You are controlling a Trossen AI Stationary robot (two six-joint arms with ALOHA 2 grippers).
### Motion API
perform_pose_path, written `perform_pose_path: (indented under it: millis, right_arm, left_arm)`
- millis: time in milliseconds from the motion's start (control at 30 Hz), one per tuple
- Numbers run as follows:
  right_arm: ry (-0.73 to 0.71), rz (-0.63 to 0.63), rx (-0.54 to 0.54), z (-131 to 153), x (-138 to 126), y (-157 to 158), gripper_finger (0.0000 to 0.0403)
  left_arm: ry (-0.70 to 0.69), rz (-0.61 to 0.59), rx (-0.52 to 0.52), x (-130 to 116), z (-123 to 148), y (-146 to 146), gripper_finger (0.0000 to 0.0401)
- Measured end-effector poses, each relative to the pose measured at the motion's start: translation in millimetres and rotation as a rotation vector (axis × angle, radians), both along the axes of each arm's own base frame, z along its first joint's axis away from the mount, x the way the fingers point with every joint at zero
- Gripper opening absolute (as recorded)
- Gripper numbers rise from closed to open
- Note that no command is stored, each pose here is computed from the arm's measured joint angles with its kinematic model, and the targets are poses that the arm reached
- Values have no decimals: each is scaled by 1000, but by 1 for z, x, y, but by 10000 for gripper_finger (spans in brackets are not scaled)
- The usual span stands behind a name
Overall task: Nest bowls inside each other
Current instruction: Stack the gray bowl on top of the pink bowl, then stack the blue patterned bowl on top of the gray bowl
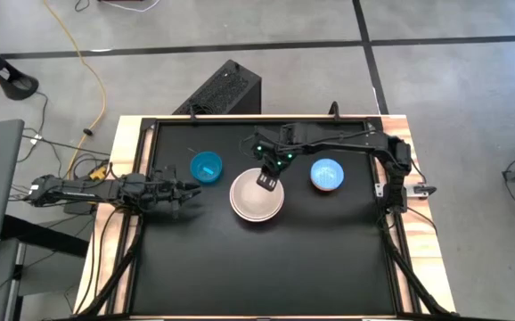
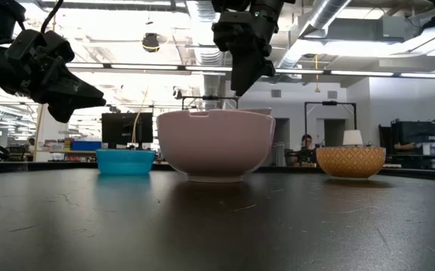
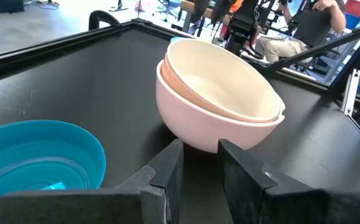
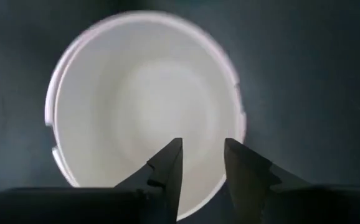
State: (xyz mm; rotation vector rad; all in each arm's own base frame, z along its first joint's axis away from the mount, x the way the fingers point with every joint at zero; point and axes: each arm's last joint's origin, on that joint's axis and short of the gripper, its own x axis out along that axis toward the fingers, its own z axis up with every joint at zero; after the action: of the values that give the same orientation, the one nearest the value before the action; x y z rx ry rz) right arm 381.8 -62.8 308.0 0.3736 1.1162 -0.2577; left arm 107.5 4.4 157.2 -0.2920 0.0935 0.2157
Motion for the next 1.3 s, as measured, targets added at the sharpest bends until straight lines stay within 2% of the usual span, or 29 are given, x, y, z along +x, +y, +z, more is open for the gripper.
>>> perform_pose_path:
  millis: [100,400,600,800,1000,1133,1200,1300]
  right_arm:
    - [33,37,-2,-10,-1,6,115]
    - [103,10,40,-40,-5,4,49]
    - [84,-2,38,-39,-5,-1,31]
    - [154,5,72,-37,-16,-4,27]
    - [36,-13,32,3,-38,-9,27]
    - [43,-113,-101,27,-63,-13,27]
    - [76,-199,-164,29,-78,-15,27]
    - [110,-293,-154,17,-100,-19,33]
  left_arm:
    - [0,0,0,0,0,0,88]
    - [0,0,1,0,0,0,88]
    - [1,0,1,0,0,0,88]
    - [0,0,1,0,0,0,88]
    - [1,0,1,0,0,0,88]
    - [2,-4,1,0,0,0,88]
    - [3,-14,-1,0,0,0,88]
    - [4,-21,-2,0,0,-1,88]
